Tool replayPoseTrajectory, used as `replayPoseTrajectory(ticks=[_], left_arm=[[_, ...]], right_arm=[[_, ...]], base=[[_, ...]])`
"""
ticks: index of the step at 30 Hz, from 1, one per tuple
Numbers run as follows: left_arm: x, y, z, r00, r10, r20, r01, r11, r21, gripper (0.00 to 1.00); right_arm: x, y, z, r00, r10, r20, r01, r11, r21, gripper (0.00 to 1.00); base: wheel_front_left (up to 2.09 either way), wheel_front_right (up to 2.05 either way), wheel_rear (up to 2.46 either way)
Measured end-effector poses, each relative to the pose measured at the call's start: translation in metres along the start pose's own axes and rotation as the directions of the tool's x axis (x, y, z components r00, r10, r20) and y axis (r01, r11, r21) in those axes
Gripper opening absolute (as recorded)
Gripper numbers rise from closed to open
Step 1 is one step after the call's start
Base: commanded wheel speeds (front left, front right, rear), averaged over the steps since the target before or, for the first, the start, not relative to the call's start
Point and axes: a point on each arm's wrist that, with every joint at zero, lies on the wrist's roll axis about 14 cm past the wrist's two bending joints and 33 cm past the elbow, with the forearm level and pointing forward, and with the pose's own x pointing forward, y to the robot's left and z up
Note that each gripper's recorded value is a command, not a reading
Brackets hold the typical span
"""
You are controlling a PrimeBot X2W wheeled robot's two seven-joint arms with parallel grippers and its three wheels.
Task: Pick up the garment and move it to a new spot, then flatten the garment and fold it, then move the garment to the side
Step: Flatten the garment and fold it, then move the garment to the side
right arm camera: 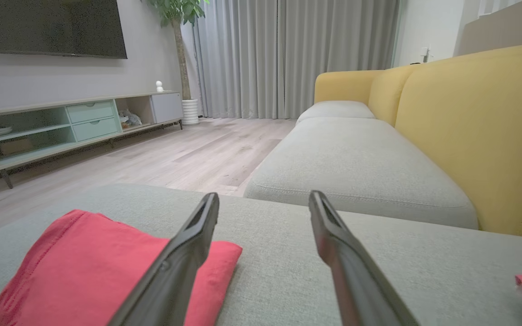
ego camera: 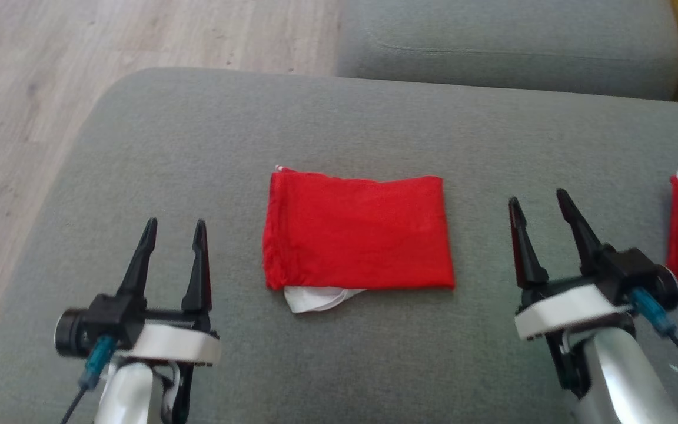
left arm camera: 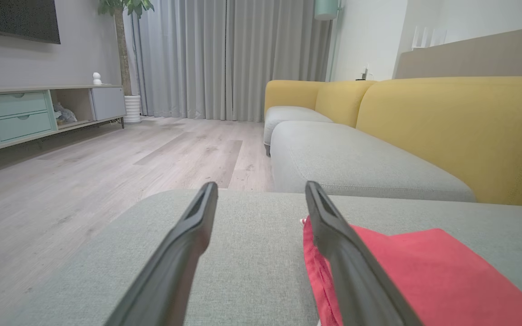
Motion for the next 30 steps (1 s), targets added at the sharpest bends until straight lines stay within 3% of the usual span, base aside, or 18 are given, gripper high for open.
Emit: replayPoseTrajectory(ticks=[6, 14, 23, 30], left_arm=[[-0.008, -0.004, -0.012, 0.999, -0.007, -0.033, 0.007, 1.000, -0.002, 1.00], [-0.009, -0.003, -0.016, 0.999, 0.006, -0.039, -0.008, 1.000, -0.027, 1.00], [-0.009, -0.004, -0.022, 0.998, -0.003, -0.058, 0.001, 0.999, -0.037, 1.00], [0.001, -0.003, -0.026, 0.998, -0.011, -0.069, 0.008, 0.999, -0.034, 1.00]], right_arm=[[-0.019, -0.017, 0.008, 0.998, -0.063, 0.030, 0.063, 0.998, -0.008, 1.00], [-0.050, -0.035, -0.015, 0.988, -0.149, -0.033, 0.151, 0.986, 0.064, 1.00], [-0.045, -0.037, -0.020, 0.987, -0.152, -0.045, 0.154, 0.986, 0.066, 1.00], [-0.017, -0.031, -0.027, 0.993, -0.106, -0.059, 0.109, 0.993, 0.037, 1.00]], base=[[0.00, 0.00, 0.00], [0.00, 0.00, 0.00], [0.00, 0.00, 0.00], [0.00, 0.00, 0.00]])
